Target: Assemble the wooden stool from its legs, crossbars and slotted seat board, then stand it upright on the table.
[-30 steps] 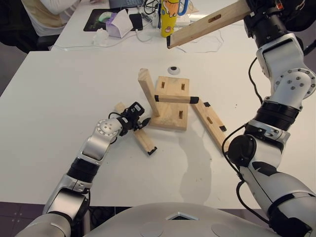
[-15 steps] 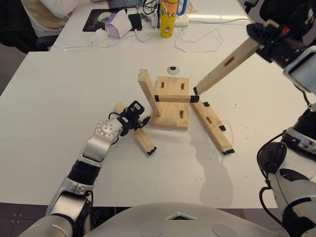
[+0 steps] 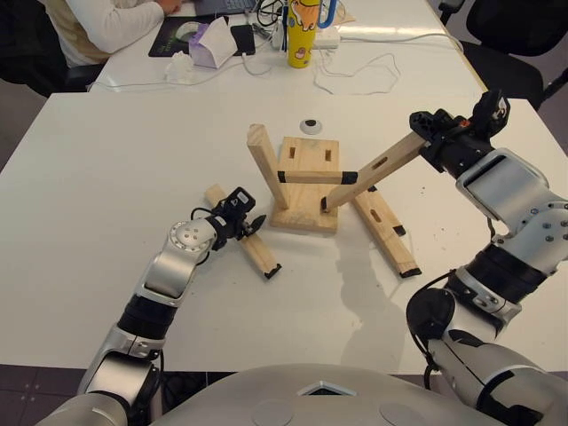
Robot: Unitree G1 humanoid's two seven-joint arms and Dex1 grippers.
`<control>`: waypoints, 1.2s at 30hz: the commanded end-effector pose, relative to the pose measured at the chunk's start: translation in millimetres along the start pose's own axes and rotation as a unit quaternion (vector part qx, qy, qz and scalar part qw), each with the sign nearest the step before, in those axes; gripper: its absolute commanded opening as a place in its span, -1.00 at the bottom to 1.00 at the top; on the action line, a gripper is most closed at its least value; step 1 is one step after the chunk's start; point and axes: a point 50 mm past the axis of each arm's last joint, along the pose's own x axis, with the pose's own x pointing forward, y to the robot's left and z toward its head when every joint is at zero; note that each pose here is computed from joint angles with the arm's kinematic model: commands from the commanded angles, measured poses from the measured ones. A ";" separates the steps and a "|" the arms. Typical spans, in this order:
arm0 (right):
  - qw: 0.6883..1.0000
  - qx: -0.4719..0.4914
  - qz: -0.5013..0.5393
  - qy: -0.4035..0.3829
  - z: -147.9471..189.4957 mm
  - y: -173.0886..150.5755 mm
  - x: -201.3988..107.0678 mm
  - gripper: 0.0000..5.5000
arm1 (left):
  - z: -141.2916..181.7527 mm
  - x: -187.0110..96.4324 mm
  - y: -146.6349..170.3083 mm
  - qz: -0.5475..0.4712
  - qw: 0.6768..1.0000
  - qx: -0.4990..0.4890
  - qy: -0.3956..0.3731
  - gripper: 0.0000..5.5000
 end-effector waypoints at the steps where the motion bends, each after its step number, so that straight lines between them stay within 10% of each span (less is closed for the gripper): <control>1: 1.000 -0.012 -0.022 0.002 -7.4 -3.1 -3.0 -0.64 | 0.3 -1.1 1.8 -0.001 1.000 0.007 0.004 0.18; 36: 0.985 -0.118 0.060 -0.109 -27.0 7.2 -1.8 -0.64 | 9.5 0.1 -3.0 -0.007 1.000 0.005 -0.015 0.18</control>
